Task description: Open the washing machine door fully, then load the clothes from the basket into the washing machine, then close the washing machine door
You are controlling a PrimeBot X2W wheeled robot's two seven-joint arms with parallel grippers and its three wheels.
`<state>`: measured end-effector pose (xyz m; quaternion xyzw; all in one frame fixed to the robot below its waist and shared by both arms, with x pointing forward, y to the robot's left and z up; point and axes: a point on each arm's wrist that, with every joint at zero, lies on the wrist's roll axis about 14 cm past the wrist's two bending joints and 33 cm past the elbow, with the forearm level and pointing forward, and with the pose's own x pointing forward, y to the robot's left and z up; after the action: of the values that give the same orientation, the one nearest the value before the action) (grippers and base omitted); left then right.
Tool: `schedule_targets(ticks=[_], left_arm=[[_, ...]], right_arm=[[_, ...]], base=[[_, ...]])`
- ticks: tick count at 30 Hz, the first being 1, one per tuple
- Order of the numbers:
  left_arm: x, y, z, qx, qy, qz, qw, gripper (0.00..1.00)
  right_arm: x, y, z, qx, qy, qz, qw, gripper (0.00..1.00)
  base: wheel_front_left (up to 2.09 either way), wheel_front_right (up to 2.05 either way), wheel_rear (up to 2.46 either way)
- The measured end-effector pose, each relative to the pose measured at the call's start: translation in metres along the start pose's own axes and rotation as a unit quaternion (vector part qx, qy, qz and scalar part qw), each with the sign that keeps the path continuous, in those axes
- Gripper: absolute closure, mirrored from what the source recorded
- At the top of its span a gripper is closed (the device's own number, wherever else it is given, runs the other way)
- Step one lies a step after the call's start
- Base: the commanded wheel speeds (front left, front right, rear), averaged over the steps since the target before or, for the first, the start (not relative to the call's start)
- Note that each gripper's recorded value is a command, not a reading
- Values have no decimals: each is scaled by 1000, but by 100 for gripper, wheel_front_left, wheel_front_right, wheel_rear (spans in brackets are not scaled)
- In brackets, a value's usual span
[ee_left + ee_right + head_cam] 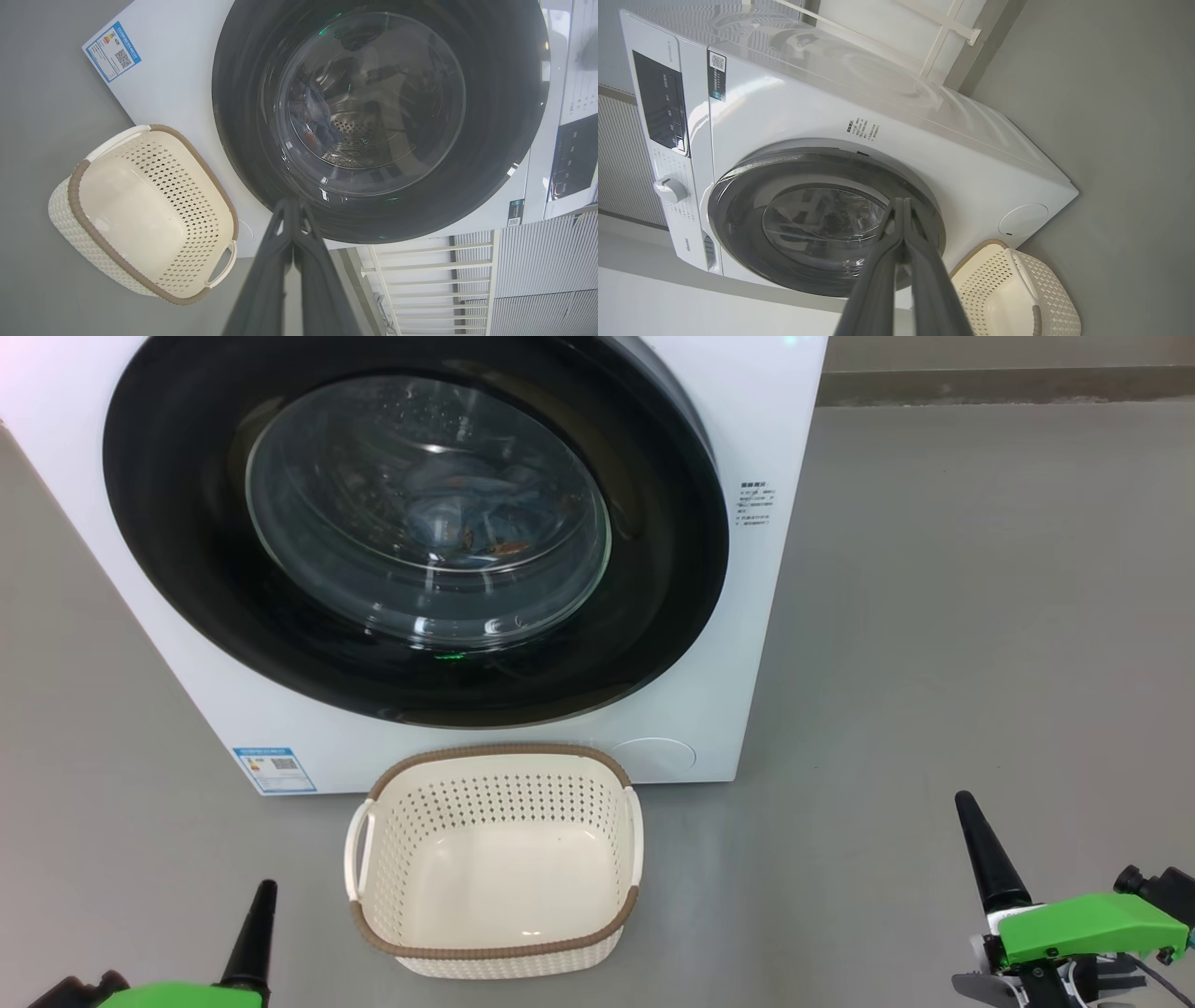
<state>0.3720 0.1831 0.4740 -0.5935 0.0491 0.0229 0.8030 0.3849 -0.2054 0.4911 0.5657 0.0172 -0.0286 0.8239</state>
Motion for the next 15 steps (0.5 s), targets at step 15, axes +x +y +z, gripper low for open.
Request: schedule_targets(ticks=[15], left_arm=[[2, -4, 3, -71, 1, -6, 997, 100]], right_arm=[[-1, -1, 0, 89, -1, 0, 996, 100]], base=[[0, 0, 0]])
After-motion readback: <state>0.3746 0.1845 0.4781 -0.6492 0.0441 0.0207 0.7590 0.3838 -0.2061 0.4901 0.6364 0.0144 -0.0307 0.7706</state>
